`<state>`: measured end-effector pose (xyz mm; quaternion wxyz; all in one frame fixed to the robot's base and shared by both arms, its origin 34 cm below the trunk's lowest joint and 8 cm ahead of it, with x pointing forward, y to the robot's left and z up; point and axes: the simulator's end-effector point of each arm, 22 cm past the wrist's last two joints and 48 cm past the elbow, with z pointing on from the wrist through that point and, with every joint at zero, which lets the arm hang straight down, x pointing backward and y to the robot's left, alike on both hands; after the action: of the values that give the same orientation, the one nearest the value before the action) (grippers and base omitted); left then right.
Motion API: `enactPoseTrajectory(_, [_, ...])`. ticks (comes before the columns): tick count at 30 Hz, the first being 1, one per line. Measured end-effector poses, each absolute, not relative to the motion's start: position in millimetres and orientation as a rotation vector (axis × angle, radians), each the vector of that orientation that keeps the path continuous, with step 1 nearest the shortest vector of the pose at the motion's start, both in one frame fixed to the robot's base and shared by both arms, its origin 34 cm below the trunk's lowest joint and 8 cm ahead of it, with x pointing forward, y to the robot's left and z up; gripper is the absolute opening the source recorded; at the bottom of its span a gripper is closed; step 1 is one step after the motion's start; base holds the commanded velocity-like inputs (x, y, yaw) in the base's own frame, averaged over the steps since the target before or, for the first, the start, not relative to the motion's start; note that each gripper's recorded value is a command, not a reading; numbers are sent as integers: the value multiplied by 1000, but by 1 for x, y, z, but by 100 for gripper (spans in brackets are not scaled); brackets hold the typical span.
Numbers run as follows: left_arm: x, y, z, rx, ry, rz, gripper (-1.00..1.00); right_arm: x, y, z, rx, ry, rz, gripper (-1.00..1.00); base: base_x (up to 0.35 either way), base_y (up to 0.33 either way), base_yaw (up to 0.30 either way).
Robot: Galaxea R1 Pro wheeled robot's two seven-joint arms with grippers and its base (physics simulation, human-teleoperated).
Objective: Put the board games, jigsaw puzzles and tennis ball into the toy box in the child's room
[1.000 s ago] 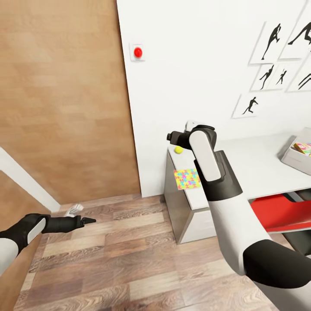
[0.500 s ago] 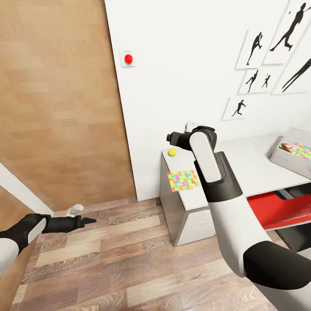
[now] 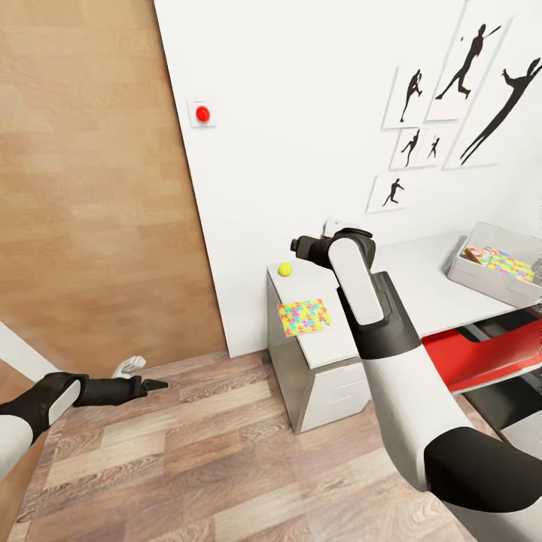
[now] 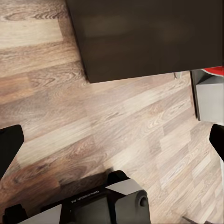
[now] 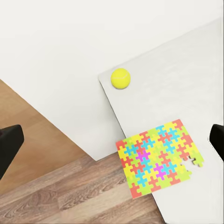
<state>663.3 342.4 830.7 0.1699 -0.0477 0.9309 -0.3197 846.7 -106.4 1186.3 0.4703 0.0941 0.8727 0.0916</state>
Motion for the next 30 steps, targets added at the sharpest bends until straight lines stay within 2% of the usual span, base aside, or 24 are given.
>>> enactPoseTrajectory(9, [665,342,838,-130,2633,-907,100,841,-106,1188,229,2138,225,100,0,0,-89])
enactPoseTrajectory(30, [670,342,857,-113,2602,-900,100,832,-105,1208,221,2112,226,100,0,0,-4])
